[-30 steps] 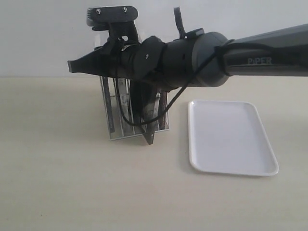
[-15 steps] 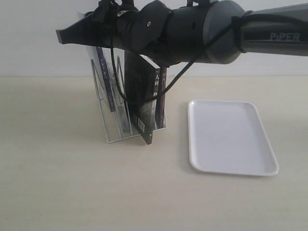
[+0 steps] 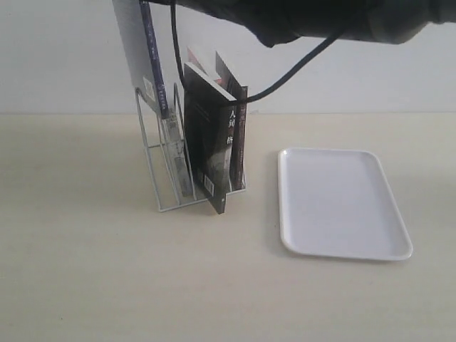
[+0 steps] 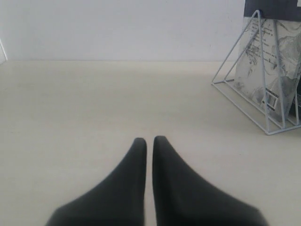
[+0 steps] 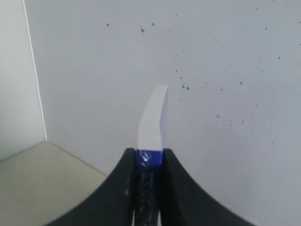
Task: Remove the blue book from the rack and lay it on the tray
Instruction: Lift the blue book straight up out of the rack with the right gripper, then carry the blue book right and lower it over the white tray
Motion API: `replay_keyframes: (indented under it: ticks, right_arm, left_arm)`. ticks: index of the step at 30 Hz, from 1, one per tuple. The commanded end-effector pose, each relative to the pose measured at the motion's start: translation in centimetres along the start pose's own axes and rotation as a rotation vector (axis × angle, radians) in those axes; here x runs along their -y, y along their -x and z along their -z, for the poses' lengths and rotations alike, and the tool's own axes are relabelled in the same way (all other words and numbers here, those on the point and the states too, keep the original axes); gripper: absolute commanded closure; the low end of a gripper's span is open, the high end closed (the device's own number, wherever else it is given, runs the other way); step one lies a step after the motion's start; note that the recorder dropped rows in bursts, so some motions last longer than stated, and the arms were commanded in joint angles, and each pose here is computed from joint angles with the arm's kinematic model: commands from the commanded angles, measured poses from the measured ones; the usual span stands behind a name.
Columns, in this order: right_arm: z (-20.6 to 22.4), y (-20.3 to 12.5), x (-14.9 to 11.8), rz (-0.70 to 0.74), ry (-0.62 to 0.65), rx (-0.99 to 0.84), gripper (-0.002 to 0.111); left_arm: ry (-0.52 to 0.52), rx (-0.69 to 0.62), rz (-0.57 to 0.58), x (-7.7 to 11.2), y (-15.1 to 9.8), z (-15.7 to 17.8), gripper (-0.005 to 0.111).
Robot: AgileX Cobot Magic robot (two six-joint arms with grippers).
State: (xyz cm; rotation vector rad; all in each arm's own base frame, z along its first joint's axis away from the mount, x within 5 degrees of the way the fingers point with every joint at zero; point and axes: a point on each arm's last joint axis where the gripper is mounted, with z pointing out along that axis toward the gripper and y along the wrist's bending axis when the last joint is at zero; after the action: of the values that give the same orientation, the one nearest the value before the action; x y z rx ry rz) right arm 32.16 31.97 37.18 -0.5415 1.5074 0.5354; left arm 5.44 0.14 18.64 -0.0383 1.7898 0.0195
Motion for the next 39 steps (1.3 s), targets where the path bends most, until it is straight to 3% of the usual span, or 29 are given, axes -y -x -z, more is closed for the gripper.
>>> replay_keyframes:
  ticks: [1, 18, 26, 30, 39]
  right_arm:
    - [1.8, 3.7, 0.3, 0.012, -0.022, 0.106, 0.109]
    - [7.7, 9.8, 1.4, 0.046, -0.065, 0.208, 0.109]
    - [12.8, 10.7, 4.6, 0.126, -0.372, 0.105, 0.109]
    - [15.5, 11.6, 6.3, 0.246, -0.535, 0.007, 0.109]
    - [18.7, 11.2, 8.0, 0.221, -0.881, -0.142, 0.109]
  left_arm:
    - [0.001, 0.015, 0.001, 0.0, 0.0, 0.0, 0.103]
    - [0.001, 0.015, 0.001, 0.0, 0.0, 0.0, 0.103]
    - [0.001, 0.015, 0.001, 0.0, 0.0, 0.0, 0.103]
    - [0.001, 0.015, 0.001, 0.0, 0.0, 0.0, 0.103]
    - [0.001, 0.015, 0.001, 0.0, 0.0, 0.0, 0.103]
